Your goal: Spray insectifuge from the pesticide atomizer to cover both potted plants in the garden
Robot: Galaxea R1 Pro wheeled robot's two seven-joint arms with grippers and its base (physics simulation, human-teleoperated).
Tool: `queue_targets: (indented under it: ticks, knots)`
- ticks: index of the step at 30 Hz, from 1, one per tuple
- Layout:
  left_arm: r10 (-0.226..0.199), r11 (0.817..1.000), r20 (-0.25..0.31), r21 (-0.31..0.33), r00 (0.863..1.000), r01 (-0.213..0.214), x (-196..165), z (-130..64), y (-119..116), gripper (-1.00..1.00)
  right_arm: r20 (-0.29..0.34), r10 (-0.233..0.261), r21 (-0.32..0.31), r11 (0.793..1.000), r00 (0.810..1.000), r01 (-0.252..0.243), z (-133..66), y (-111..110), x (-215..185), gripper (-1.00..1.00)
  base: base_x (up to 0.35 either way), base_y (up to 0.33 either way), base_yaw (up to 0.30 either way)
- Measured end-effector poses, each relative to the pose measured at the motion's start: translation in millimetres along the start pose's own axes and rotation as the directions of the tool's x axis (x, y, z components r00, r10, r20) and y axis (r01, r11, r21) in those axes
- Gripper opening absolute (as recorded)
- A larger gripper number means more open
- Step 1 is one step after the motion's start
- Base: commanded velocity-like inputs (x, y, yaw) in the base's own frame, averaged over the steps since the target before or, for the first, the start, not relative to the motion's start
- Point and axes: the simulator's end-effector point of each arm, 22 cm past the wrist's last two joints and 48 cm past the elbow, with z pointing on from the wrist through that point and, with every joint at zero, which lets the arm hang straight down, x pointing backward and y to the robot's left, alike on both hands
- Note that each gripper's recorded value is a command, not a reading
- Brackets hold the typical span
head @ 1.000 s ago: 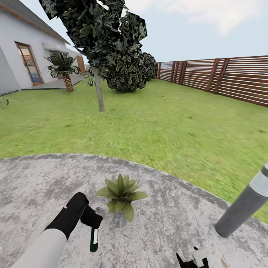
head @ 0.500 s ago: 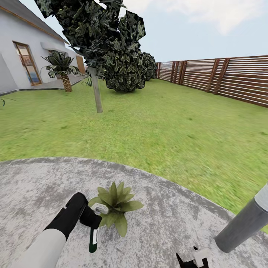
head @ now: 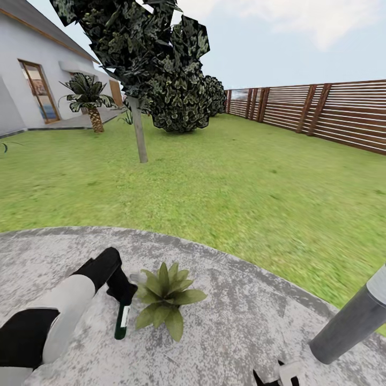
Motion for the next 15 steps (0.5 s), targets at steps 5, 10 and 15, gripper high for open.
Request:
queue_targets:
  ticks: [5, 10, 15]
  knots:
    - [0.003, 1.000, -0.025, 0.005, 1.000, -0.003, 12, 12.6, -4, -1.00, -0.004, -0.003, -0.005, 1.000, 1.000, 0.003, -0.3, 0, 1, 1.00, 0.000, 0.000, 0.000]
    - [0.008, 1.000, -0.046, 0.009, 0.999, -0.007, 20, 20.9, -7, -1.00, -0.004, -0.004, -0.006, 1.000, 1.000, 0.004, -0.4, 1, 1, 1.00, 0.015, 0.000, 0.000]
    - [0.000, 1.000, -0.052, 0.005, 0.999, 0.001, 24, 21.0, -2, -1.00, -0.005, -0.004, -0.006, 1.000, 1.000, 0.004, -0.6, 1, 2, 1.00, 0.195, 0.066, 0.000]
